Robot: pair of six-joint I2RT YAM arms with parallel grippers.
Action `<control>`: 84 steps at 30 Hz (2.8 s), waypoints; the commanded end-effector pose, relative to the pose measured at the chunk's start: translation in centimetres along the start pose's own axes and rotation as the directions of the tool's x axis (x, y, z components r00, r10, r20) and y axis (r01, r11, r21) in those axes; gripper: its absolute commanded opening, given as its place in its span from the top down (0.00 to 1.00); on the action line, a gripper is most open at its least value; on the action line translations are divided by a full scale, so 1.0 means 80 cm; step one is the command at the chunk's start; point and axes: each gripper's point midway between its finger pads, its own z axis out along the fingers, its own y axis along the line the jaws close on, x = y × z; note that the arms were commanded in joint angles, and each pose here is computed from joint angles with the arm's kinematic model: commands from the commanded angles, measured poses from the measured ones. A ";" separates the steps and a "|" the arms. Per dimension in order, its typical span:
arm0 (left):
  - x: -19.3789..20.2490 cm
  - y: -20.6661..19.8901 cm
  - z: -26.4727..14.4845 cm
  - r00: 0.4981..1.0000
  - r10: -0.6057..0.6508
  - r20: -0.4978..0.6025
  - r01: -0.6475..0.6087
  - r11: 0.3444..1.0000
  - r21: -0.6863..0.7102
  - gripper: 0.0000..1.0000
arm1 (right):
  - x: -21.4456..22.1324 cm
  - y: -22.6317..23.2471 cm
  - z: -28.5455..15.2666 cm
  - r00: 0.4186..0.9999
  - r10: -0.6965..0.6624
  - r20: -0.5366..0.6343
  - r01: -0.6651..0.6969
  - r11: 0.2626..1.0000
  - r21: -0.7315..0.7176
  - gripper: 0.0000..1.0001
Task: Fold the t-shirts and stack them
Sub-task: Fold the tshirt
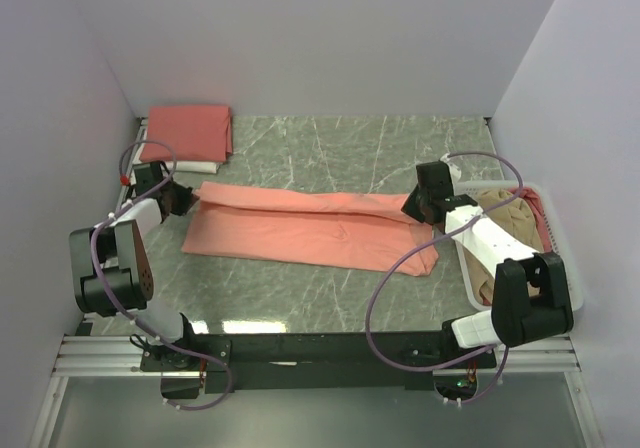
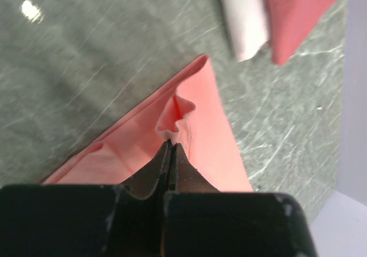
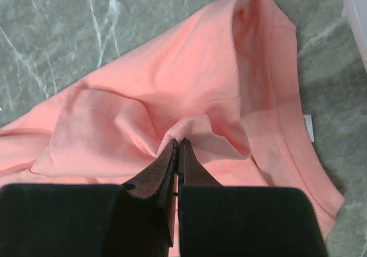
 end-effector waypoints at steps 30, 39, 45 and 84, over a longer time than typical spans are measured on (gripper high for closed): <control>-0.009 -0.039 -0.073 0.995 0.043 0.091 -0.053 0.991 0.119 0.48 | -0.037 0.044 -0.016 0.995 -0.088 0.035 0.091 0.992 -0.092 0.42; 0.092 -0.109 -0.091 0.962 0.271 0.017 -0.266 0.928 0.261 0.48 | -0.021 0.048 0.038 0.985 -0.157 -0.075 0.152 0.986 -0.066 0.42; 0.188 -0.166 -0.070 0.887 0.456 -0.076 -0.398 0.837 0.376 0.50 | 0.020 0.030 0.038 0.977 -0.187 -0.104 0.184 0.982 -0.034 0.42; 0.530 -0.241 -0.008 0.342 0.918 -0.200 -0.642 0.384 0.664 0.55 | 0.060 -0.008 -0.013 0.992 -0.116 -0.047 0.113 0.992 -0.054 0.77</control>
